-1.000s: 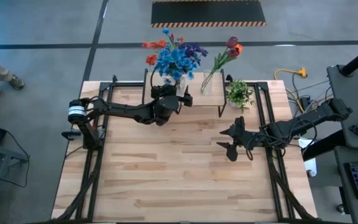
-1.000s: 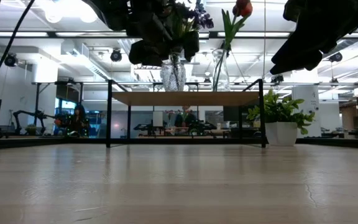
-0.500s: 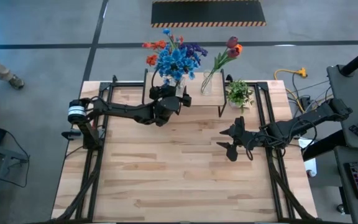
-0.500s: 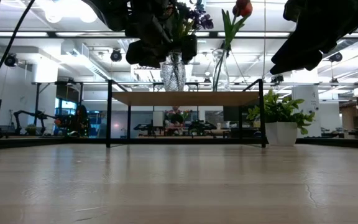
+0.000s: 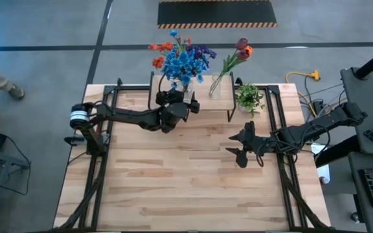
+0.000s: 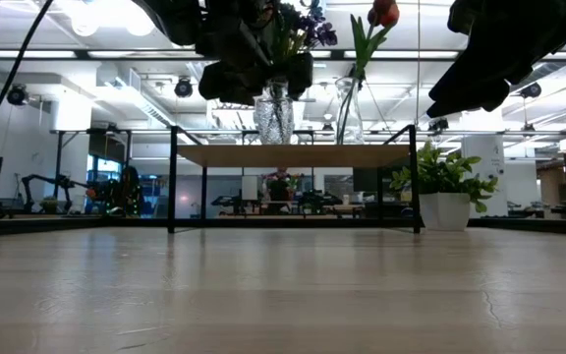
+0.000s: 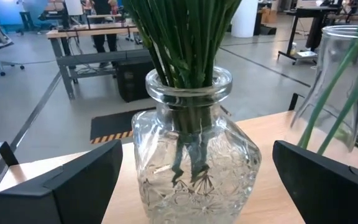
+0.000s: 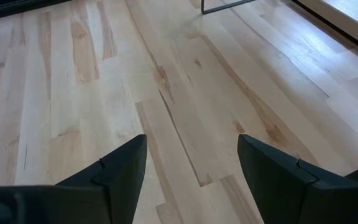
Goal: Pick and place flowers into a vace then onto a shelf
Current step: Return to Home Position
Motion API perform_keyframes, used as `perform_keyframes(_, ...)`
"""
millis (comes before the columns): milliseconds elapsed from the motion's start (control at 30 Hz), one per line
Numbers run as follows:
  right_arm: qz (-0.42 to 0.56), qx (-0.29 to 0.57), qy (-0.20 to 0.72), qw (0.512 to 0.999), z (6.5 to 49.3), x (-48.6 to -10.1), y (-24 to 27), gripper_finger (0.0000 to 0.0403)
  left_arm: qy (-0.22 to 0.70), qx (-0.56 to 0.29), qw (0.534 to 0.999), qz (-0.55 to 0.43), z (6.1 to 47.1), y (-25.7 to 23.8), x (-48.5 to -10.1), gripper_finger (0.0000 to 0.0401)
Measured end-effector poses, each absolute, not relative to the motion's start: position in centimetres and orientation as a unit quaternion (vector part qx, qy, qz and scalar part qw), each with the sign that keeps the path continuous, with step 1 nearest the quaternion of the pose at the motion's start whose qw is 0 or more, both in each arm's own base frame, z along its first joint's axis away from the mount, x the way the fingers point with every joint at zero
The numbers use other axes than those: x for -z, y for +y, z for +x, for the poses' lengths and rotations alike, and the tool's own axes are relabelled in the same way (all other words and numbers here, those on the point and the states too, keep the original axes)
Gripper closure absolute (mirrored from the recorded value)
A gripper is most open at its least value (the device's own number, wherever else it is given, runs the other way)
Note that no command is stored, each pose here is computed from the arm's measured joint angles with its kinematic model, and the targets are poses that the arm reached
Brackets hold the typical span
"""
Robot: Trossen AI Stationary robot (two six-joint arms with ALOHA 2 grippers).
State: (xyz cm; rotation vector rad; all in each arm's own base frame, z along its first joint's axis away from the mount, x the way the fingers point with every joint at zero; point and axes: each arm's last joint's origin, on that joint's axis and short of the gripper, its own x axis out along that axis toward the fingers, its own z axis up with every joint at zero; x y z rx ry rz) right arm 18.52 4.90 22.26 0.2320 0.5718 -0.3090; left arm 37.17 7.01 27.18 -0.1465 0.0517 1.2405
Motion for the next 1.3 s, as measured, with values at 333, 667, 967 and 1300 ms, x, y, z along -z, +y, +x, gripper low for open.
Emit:
perform_keyframes(333,0.115,0.15,0.28,0.941,18.5,-22.3,4.9,0.0161,0.024,-0.589,0.806,-0.063,36.4,6.6,-28.2,0.0003)
perform_keyframes(667,0.117,0.144,0.281,0.941,18.5,-22.3,5.0,0.0161,0.023,-0.586,0.808,-0.058,35.8,6.4,-29.1,0.0003)
perform_keyframes(967,0.116,0.144,0.28,0.942,18.6,-22.3,5.0,0.0161,0.024,-0.585,0.809,-0.052,35.6,6.0,-29.3,0.0003)
perform_keyframes(1300,0.114,0.143,0.281,0.942,18.6,-22.3,5.0,0.0161,0.028,-0.587,0.808,-0.046,35.4,5.7,-29.4,0.0003)
